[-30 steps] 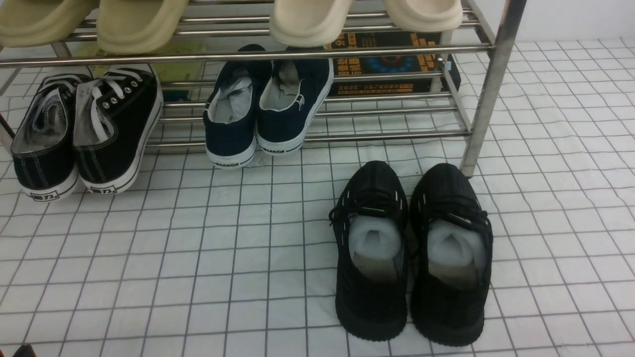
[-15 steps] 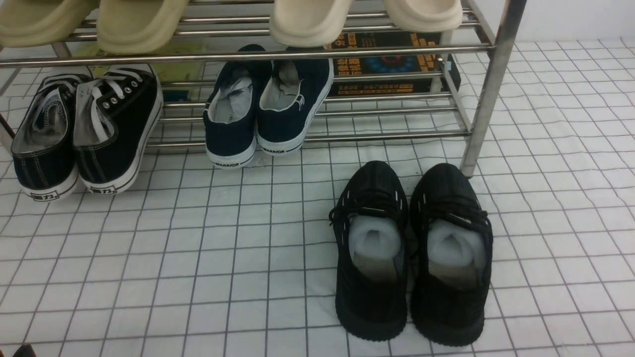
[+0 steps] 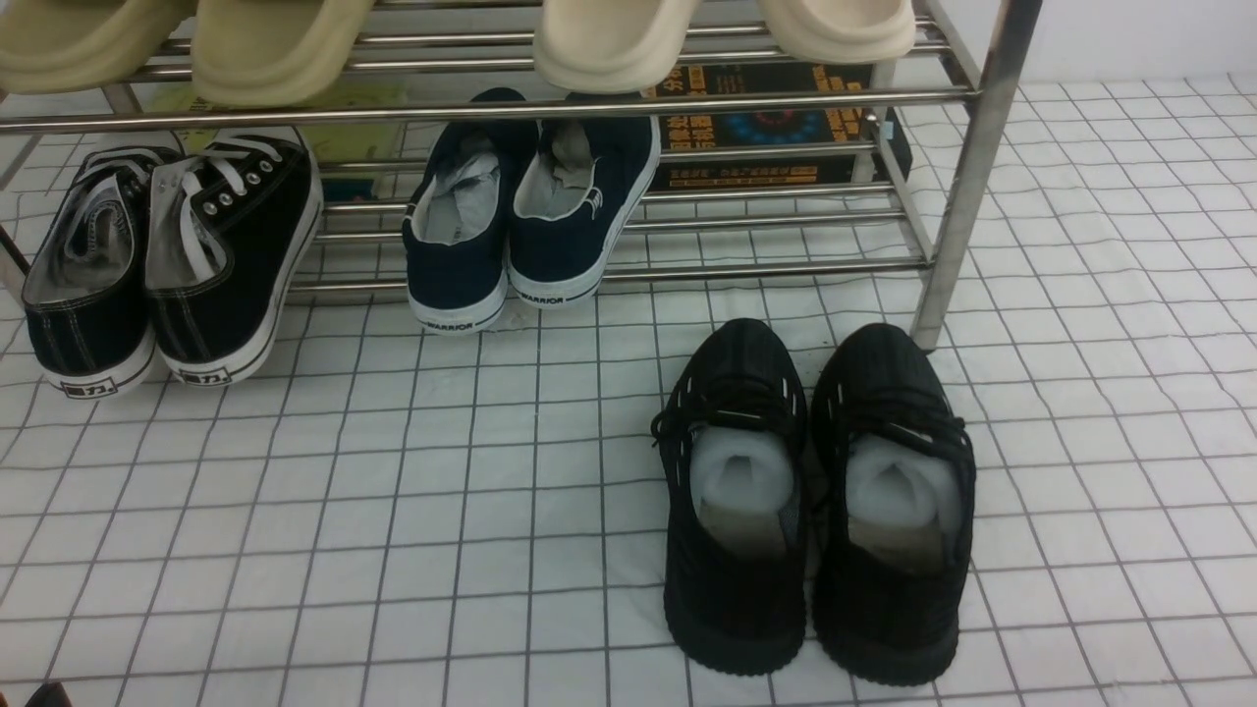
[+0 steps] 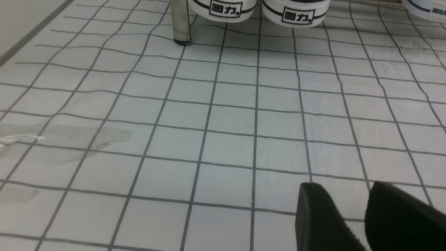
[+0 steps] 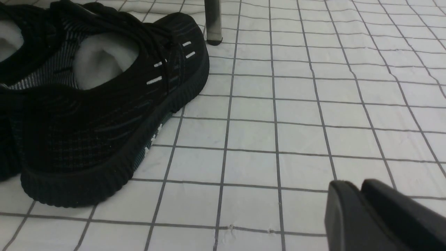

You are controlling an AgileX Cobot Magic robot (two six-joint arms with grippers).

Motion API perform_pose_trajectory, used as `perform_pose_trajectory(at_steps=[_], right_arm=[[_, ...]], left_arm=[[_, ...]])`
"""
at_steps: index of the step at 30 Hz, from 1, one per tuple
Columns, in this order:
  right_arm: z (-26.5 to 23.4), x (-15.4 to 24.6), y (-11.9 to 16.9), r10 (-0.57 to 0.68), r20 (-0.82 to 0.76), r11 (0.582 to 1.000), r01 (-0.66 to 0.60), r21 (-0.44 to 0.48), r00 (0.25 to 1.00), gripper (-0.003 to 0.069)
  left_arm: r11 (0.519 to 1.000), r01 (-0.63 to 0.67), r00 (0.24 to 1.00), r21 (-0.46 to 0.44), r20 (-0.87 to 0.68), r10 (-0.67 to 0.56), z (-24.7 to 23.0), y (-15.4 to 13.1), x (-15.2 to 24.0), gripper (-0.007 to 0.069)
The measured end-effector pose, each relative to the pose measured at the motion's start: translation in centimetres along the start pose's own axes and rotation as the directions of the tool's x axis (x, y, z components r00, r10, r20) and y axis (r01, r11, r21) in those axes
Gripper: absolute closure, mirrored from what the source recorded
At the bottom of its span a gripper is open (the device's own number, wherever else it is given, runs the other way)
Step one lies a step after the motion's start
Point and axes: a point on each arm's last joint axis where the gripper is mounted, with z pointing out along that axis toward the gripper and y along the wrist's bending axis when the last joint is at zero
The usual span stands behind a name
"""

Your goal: Take the shoes off the shelf with your hand from the white checkered tablecloth.

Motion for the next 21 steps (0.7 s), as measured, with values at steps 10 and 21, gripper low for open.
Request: perform_pose_trajectory(at_steps=[10,21], right_arm=[[0.0,0.0,0.0,0.0,0.0,1.0,0.0,0.0,1.0,0.0569],[0.0,0.0,0.0,0.0,0.0,1.0,0.0,0.0,1.0,0.0554]], left_arm=[[1.0,0.0,1.0,0.0,0.0,0.0,0.0,0.0,0.0,0.0385],[1.0,0.0,1.0,0.0,0.0,0.0,0.0,0.0,0.0,0.0385]])
